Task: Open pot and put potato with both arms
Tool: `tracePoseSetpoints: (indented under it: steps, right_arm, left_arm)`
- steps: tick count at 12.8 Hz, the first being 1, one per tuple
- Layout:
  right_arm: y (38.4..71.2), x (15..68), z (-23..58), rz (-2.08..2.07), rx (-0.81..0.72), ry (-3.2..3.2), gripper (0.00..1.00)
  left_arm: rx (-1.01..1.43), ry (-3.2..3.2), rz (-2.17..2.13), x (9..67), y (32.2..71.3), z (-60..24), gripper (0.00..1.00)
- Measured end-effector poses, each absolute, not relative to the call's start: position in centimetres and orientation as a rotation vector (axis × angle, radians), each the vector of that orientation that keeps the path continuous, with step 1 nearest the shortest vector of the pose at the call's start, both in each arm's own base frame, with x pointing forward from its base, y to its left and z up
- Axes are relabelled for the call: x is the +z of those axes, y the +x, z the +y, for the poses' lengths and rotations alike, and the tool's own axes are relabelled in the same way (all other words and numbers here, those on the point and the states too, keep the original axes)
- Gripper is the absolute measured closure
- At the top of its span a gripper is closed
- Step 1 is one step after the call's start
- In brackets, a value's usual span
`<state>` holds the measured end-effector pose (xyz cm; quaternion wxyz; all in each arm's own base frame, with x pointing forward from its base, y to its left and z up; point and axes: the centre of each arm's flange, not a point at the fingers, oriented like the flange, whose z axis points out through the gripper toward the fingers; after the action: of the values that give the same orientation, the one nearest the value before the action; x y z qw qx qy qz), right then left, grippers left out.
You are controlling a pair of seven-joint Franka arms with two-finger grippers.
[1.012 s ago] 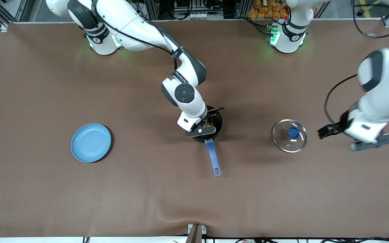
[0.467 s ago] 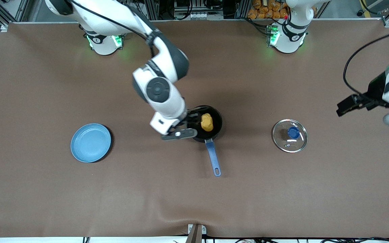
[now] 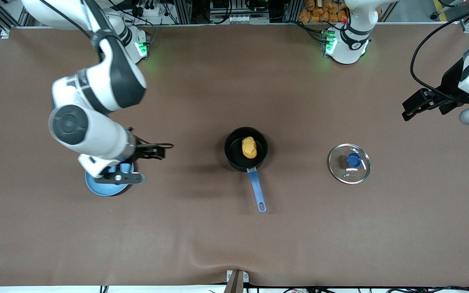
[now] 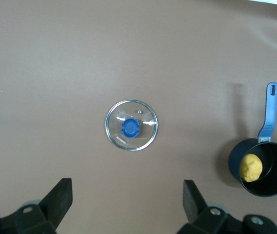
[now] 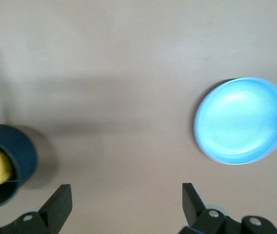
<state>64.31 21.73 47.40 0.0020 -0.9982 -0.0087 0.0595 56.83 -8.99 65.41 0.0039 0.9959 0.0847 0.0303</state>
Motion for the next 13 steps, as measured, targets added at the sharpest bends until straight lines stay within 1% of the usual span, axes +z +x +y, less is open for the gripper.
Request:
tracePoseSetpoints:
  steps: [1,3,6,9,13]
  right_arm:
    - [64.4,48.8,19.5,-0.096,0.180,-3.139,0.00]
    - [64.6,50.7,13.4,-0.175,0.218,-3.128,0.00]
    - [64.0,52.8,5.2,-0.105,0.275,-3.113,0.00]
    - [62.2,55.0,2.3,-0.038,0.274,-3.110,0.00]
    - [58.2,57.0,1.0,-0.008,0.160,-3.119,0.00]
  left_arm:
    - [0.095,3.120,0.258,65.4,56.8,-9.3,0.00]
    - [0.087,3.128,0.231,65.6,56.3,-10.4,0.00]
    - [0.017,3.158,0.217,65.5,55.4,-9.4,0.00]
    - [-0.020,3.169,0.220,64.8,55.4,-7.3,0.00]
    - [-0.076,3.130,0.236,63.5,55.4,-6.1,0.00]
